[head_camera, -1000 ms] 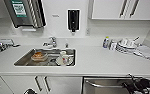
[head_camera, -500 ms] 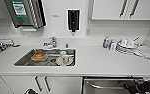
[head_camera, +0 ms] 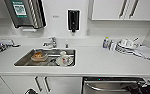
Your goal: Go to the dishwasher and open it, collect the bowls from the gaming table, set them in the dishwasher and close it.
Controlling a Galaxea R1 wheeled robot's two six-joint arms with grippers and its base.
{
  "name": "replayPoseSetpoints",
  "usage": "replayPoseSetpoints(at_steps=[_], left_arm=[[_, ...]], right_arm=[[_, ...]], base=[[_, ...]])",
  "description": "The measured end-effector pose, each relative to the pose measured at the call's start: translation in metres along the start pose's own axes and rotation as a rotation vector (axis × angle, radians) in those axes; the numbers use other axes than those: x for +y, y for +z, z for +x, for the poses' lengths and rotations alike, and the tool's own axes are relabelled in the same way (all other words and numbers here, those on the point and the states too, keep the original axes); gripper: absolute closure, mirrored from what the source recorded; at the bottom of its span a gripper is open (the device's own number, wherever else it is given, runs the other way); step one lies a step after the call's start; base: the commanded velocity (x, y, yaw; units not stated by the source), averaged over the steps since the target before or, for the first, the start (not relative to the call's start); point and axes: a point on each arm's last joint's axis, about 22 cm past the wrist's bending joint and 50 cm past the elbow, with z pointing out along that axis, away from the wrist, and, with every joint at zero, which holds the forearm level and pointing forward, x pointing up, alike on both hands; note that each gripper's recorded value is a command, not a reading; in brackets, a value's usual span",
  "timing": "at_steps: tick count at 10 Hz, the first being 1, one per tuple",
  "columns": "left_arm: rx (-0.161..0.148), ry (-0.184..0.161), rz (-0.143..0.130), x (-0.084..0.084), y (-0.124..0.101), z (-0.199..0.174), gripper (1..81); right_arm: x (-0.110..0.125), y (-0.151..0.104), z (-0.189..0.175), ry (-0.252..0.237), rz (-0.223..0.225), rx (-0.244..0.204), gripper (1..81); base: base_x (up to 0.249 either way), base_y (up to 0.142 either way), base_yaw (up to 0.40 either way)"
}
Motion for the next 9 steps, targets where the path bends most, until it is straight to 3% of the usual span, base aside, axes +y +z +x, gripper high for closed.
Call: replayPoseSetpoints(at_steps=[2,9], left_arm=[[-0.001,0.002,-0.002,0.001,0.001,0.000,1.0],[0.002,0.006,-0.001,0.003,-0.001,0.000,1.0]], right_arm=[[0.003,0.002,0.000,-0.006,0.027,0.013,1.0],[0.013,0.003,-0.004,-0.012,0.034,0.014,1.0]], base=[[0.000,0.000,0.000],[-0.010,0.000,0.000]])
